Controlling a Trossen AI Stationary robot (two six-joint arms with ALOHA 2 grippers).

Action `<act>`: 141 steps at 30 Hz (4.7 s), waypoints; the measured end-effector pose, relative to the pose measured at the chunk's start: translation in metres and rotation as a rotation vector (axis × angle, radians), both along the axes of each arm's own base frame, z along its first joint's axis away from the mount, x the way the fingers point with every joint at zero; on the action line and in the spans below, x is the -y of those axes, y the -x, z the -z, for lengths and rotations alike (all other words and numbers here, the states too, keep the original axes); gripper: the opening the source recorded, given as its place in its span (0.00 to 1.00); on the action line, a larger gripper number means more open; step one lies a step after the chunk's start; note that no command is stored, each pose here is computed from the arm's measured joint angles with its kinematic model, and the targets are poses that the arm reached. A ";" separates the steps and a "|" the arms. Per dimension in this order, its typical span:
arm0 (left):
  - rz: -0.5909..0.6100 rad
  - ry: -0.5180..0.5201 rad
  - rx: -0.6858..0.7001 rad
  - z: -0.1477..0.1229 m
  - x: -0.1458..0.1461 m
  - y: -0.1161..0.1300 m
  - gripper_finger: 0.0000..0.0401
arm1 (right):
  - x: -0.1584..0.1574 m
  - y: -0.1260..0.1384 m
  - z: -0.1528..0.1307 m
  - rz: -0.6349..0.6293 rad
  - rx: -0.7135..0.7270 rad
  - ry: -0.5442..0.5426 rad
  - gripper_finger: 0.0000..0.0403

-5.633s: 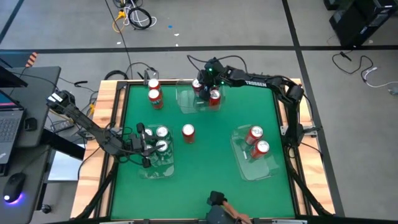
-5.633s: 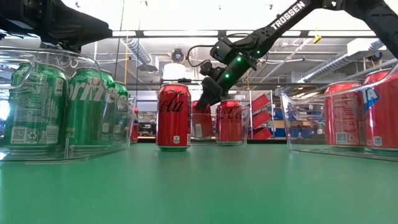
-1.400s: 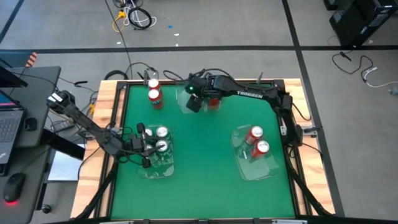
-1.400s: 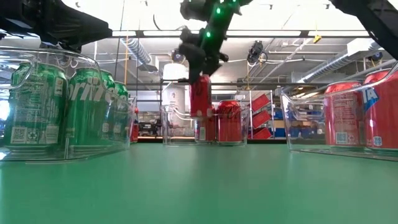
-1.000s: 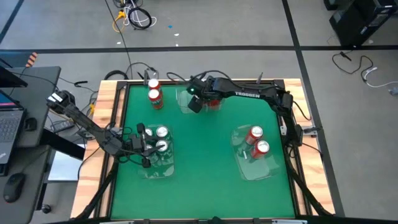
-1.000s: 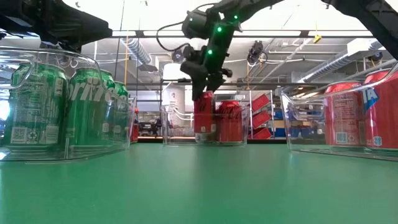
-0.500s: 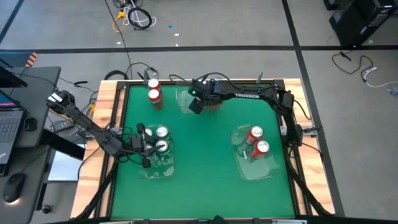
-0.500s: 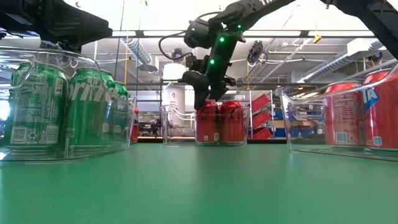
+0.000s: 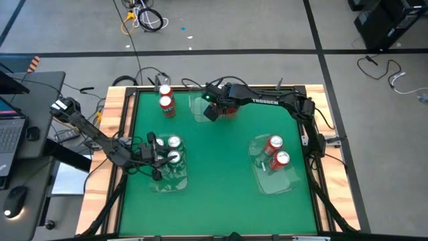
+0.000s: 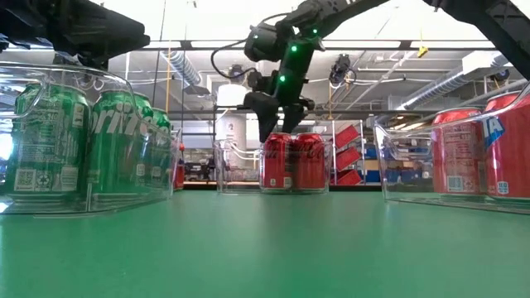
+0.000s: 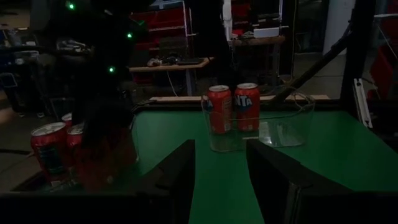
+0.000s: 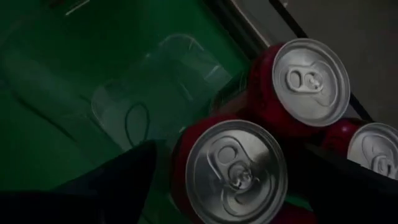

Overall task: Sort soda cans
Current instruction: Put the red soda can into the middle right transparent bin

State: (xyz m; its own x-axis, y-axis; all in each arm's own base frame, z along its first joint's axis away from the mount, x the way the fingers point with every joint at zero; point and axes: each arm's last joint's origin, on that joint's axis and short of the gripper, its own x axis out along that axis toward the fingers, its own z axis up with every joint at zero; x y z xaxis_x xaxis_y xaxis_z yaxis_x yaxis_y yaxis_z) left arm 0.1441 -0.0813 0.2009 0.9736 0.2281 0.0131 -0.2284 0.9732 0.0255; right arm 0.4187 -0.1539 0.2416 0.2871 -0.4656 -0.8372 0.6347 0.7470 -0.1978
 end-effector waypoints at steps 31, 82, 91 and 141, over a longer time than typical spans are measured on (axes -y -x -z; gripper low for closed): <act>0.083 0.113 0.235 -0.042 -0.039 0.054 0.17 | -0.070 -0.108 -0.020 -0.208 0.774 0.101 0.88; 0.082 0.095 0.223 -0.040 -0.040 0.055 0.14 | -0.011 -0.151 0.048 -0.131 0.738 0.140 0.80; 0.082 0.088 0.213 -0.039 -0.039 0.055 0.14 | -0.011 -0.158 0.077 -0.145 0.732 0.152 0.81; 0.086 0.087 0.193 -0.037 -0.039 0.054 0.14 | -0.023 -0.169 0.084 -0.150 0.815 0.167 0.94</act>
